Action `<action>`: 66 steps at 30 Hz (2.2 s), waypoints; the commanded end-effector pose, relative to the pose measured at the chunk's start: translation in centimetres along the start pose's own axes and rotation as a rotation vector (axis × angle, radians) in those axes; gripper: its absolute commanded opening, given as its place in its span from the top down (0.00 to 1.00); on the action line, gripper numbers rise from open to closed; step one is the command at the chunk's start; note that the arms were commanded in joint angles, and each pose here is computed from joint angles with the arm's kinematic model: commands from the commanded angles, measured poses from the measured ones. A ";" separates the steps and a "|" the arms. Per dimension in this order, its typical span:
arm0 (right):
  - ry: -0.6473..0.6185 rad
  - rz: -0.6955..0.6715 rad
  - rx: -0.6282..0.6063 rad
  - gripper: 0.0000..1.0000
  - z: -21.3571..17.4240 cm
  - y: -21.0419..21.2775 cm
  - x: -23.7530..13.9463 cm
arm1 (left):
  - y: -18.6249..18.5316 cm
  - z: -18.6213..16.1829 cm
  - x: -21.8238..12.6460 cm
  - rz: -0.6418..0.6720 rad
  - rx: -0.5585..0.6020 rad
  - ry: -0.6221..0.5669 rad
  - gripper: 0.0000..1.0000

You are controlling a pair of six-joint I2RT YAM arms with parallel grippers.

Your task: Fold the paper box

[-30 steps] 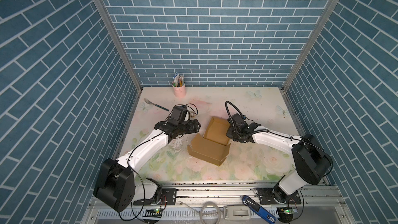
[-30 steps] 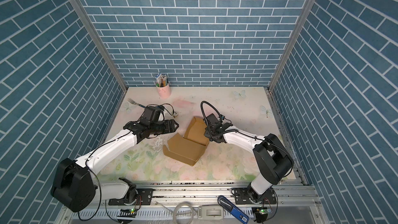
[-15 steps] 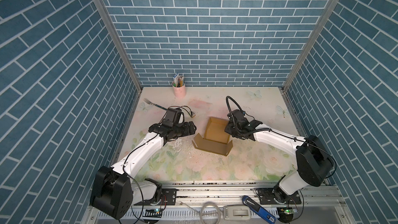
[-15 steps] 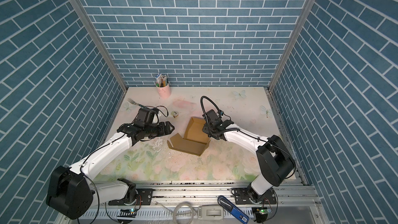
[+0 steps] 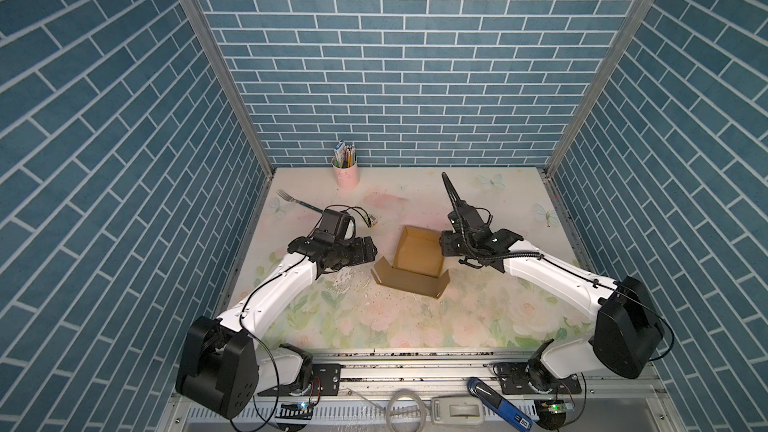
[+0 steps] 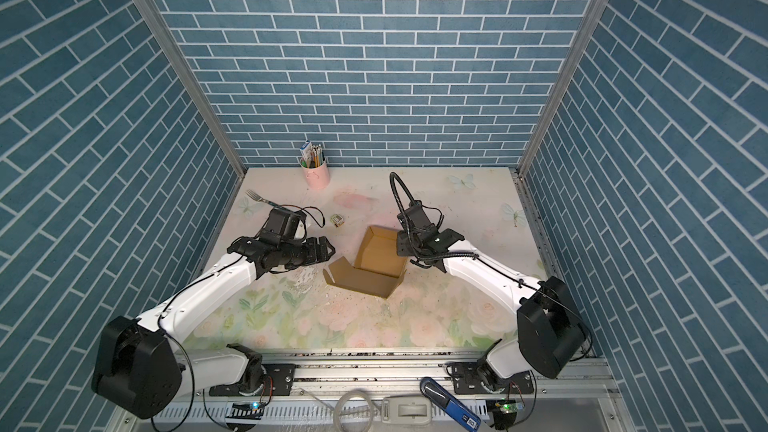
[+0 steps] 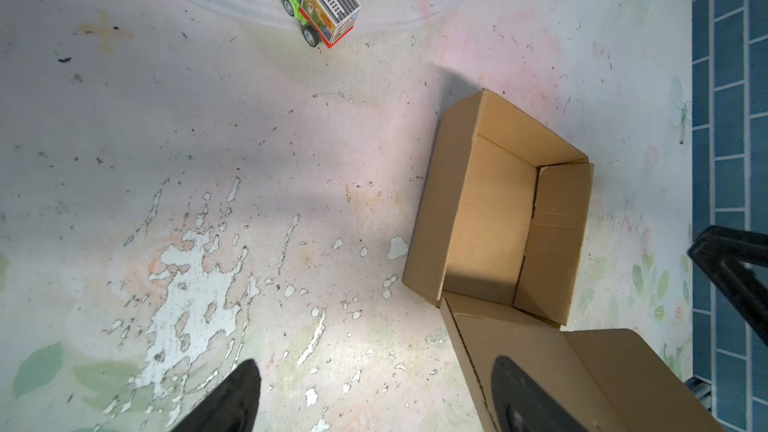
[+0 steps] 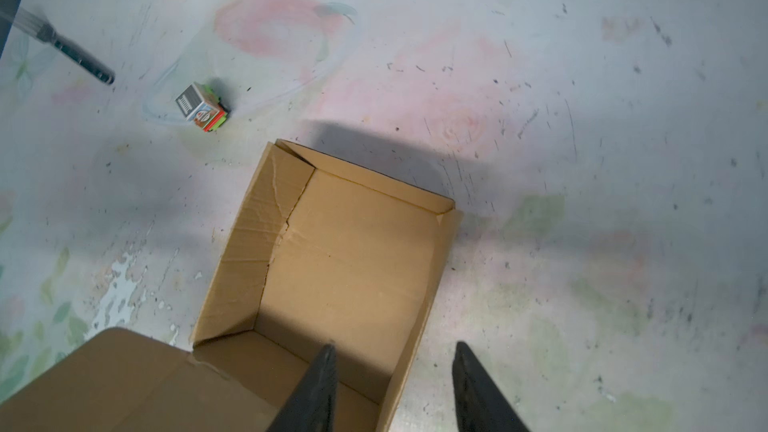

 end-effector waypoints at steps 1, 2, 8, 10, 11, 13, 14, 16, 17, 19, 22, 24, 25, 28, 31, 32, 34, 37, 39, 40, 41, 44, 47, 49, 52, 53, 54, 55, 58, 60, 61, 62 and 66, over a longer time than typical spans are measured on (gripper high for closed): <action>0.023 0.057 -0.305 0.53 1.1 0.9 -0.2 | 0.4 0.6 -0.4 0.030 0.011 0.004 0.11; 0.040 0.078 -0.356 0.53 1.0 1.1 0.0 | 0.4 0.6 -0.4 0.035 0.014 0.008 0.12; 0.134 0.118 -0.564 0.52 0.6 1.4 1.6 | 0.7 0.4 -0.8 0.063 0.037 0.029 0.11; 0.168 0.100 -0.612 0.52 0.4 1.2 2.4 | 0.8 0.3 -0.9 0.069 0.047 0.035 0.11; 0.178 0.099 -0.627 0.52 0.4 1.1 2.7 | 0.8 0.3 -0.9 0.069 0.053 0.037 0.11; 0.191 0.100 -0.656 0.52 0.6 1.2 3.4 | 1.0 0.4 -1.1 0.084 0.062 0.044 0.11; 0.196 0.096 -0.669 0.52 0.6 1.2 3.8 | 1.1 0.4 -1.1 0.092 0.069 0.048 0.11; 0.201 0.101 -0.687 0.52 0.9 1.2 4.4 | 1.1 0.5 -1.2 0.100 0.079 0.055 0.11; 0.211 0.107 -0.696 0.52 0.8 1.3 4.8 | 1.1 0.6 -1.2 0.103 0.085 0.057 0.11; 0.223 0.111 -0.713 0.52 0.8 1.3 5.5 | 1.2 0.7 -1.2 0.107 0.093 0.060 0.11; 0.245 0.101 -0.734 0.52 1.0 1.1 6.7 | 1.2 0.9 -1.1 0.118 0.101 0.074 0.11; 0.259 0.097 -0.749 0.52 1.2 0.9 7.4 | 1.2 1.2 -1.1 0.124 0.105 0.082 0.11; 0.266 0.090 -0.753 0.52 1.3 0.8 7.7 | 1.2 1.4 -1.1 0.126 0.107 0.083 0.11; 0.274 0.082 -0.767 0.52 1.8 0.6 8.4 | 1.2 1.8 -1.1 0.139 0.118 0.086 0.11; 0.305 0.057 -0.797 0.52 2.0 0.3 9.1 | 1.1 2.2 -0.9 0.139 0.124 0.096 0.11; 0.308 0.049 -0.804 0.52 2.1 0.2 9.3 | 1.1 2.3 -0.8 0.138 0.125 0.099 0.11; 0.316 0.050 -0.811 0.52 2.2 0.2 9.5 | 1.1 2.4 -0.5 0.138 0.127 0.112 0.11; 0.324 0.064 -0.810 0.53 2.4 0.3 9.9 | 1.0 2.6 -0.3 0.138 0.132 0.120 0.11; 0.329 0.069 -0.808 0.53 2.5 0.3 10.2 | 0.9 2.8 -0.2 0.136 0.137 0.120 0.11; 0.336 0.076 -0.806 0.54 2.5 0.3 10.4 | 0.9 2.9 -0.2 0.137 0.139 0.121 0.11; 0.342 0.077 -0.806 0.54 2.5 0.3 10.6 | 0.9 3.0 -0.2 0.137 0.143 0.125 0.11; 0.358 0.083 -0.810 0.54 2.5 0.5 11.2 | 0.9 3.2 -0.4 0.143 0.151 0.127 0.11; 0.364 0.064 -0.815 0.54 2.7 0.4 11.9 | 1.0 3.4 -0.4 0.144 0.151 0.126 0.11; 0.374 0.053 -0.814 0.54 2.7 0.3 12.3 | 1.1 3.4 -0.4 0.143 0.149 0.127 0.11; 0.385 0.039 -0.808 0.55 2.7 0.1 12.7 | 1.1 3.5 -0.6 0.141 0.149 0.125 0.11; 0.392 0.038 -0.808 0.55 2.5 0.1 12.9 | 1.1 3.5 -0.6 0.140 0.150 0.121 0.11; 0.396 0.038 -0.807 0.56 2.5 0.0 12.9 | 1.0 3.5 -0.7 0.139 0.151 0.117 0.12; 0.398 0.036 -0.806 0.56 2.4 -0.1 13.0 | 1.1 3.4 -0.8 0.139 0.150 0.115 0.11; 0.397 0.026 -0.797 0.59 2.4 -0.3 13.3 | 1.3 3.1 -0.8 0.138 0.145 0.115 0.11; 0.399 0.028 -0.786 0.61 2.4 -0.3 13.5 | 1.4 3.0 -0.9 0.138 0.142 0.118 0.11; 0.398 0.030 -0.782 0.61 2.4 -0.3 13.5 | 1.3 2.9 -0.9 0.137 0.141 0.117 0.11; 0.396 0.032 -0.776 0.62 2.4 -0.3 13.5 | 1.2 3.0 -1.1 0.135 0.142 0.114 0.11; 0.391 0.048 -0.754 0.70 2.3 -0.3 13.4 | 1.3 3.1 -1.8 0.143 0.142 0.105 0.11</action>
Point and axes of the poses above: each gripper's point midway between its finger pads, its own x axis out along the fingers, its own y axis along the line the jaws close on, z = x × y, the point moved 2 cm from there along -x, back along the fingers, and after that the axes turned 11 degrees about x, right-handed, at the moved point
